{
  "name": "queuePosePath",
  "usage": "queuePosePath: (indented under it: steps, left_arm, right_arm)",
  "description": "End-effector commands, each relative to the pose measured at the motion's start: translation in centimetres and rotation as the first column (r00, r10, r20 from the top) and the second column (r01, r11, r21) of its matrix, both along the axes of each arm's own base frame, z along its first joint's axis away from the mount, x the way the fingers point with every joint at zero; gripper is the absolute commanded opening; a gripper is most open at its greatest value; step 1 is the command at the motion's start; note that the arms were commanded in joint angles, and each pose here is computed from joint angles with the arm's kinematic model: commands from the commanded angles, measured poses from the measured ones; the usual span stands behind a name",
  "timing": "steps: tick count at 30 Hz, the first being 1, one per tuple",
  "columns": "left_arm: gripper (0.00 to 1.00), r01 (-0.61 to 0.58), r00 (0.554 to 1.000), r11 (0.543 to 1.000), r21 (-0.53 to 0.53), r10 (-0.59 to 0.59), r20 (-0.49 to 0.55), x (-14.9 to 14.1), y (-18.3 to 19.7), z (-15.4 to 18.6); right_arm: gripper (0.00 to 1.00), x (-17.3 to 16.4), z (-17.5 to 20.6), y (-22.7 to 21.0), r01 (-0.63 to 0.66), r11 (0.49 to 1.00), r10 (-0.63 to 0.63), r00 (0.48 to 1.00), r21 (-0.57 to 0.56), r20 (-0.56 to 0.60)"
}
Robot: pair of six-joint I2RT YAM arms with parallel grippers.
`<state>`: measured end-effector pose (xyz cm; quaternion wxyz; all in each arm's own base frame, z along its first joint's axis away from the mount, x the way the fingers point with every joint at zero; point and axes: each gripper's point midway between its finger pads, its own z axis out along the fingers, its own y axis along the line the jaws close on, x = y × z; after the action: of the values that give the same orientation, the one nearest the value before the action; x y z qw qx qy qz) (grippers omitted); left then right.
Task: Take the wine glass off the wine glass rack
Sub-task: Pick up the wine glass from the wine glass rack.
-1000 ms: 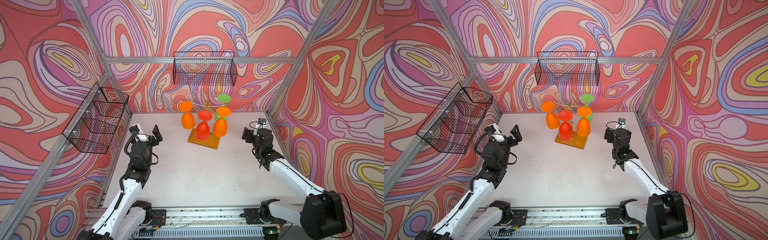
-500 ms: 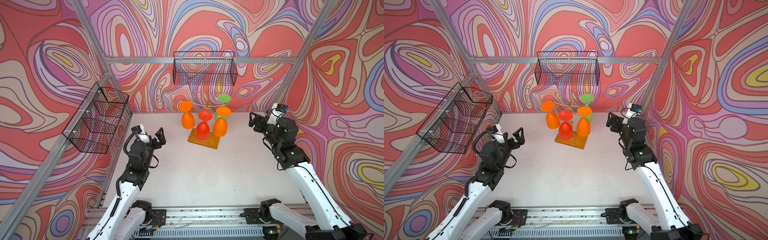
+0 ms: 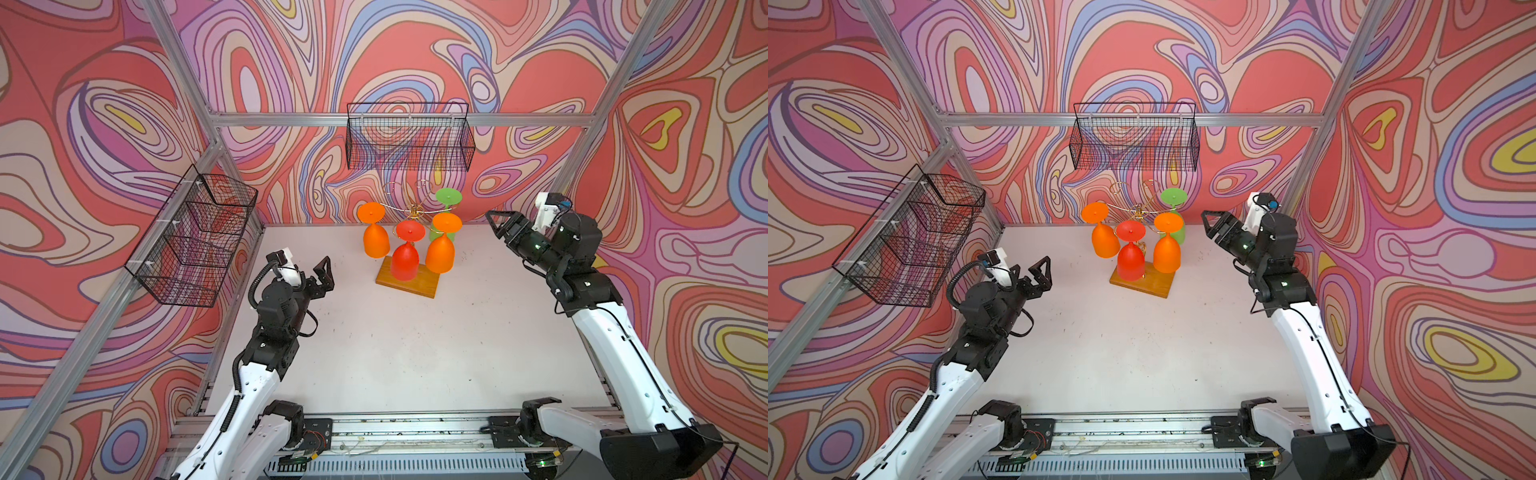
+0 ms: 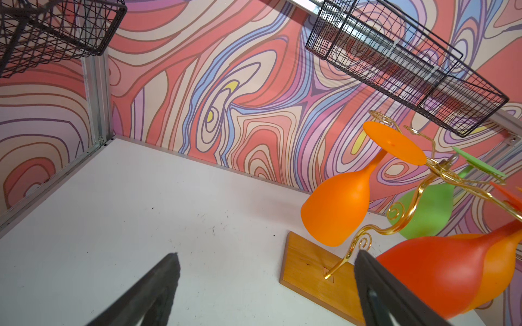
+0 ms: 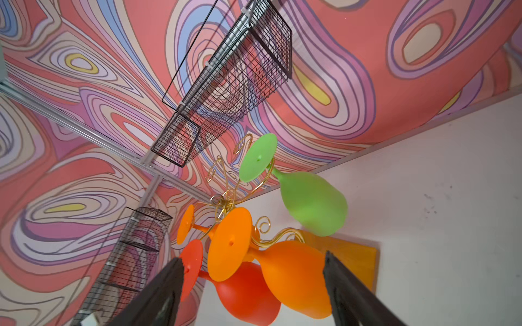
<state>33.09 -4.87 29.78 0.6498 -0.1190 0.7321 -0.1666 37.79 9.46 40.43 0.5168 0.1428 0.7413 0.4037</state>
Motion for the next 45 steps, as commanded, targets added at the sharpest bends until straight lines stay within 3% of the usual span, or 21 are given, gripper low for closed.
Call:
queuePosePath:
  steps: [1,10,16,21,32,45]
  left_arm:
    - [0.95,0.018,1.000,1.000,-0.005,-0.018,0.022,-0.1,-0.4,1.2]
    - [0.95,0.027,0.999,1.000,0.001,-0.027,0.017,0.0,-0.6,1.0]
    - [0.95,0.028,0.999,1.000,0.006,-0.028,0.017,0.1,-0.6,0.9]
    - [0.96,0.031,0.999,0.999,0.007,-0.032,0.012,0.2,-0.7,0.8]
    - [0.96,0.022,1.000,1.000,0.014,-0.023,0.015,0.1,-0.5,0.9]
    - [0.96,0.019,1.000,1.000,0.018,-0.020,0.014,0.1,-0.4,0.8]
  right_arm:
    - [0.78,-0.5,0.4,0.6,-0.089,0.985,0.091,0.996,0.146,-0.011]
    - [0.71,0.7,-0.5,2.2,-0.202,0.928,0.213,0.977,0.312,0.000]
    - [0.61,0.8,-0.6,2.5,-0.225,0.913,0.238,0.971,0.340,0.003]
    - [0.61,1.0,-0.9,3.2,-0.263,0.891,0.285,0.959,0.371,-0.003]
    - [0.58,1.5,-3.0,5.5,-0.304,0.881,0.342,0.938,0.364,-0.046]
    - [0.40,2.1,-3.1,6.8,-0.326,0.872,0.367,0.929,0.366,-0.047]
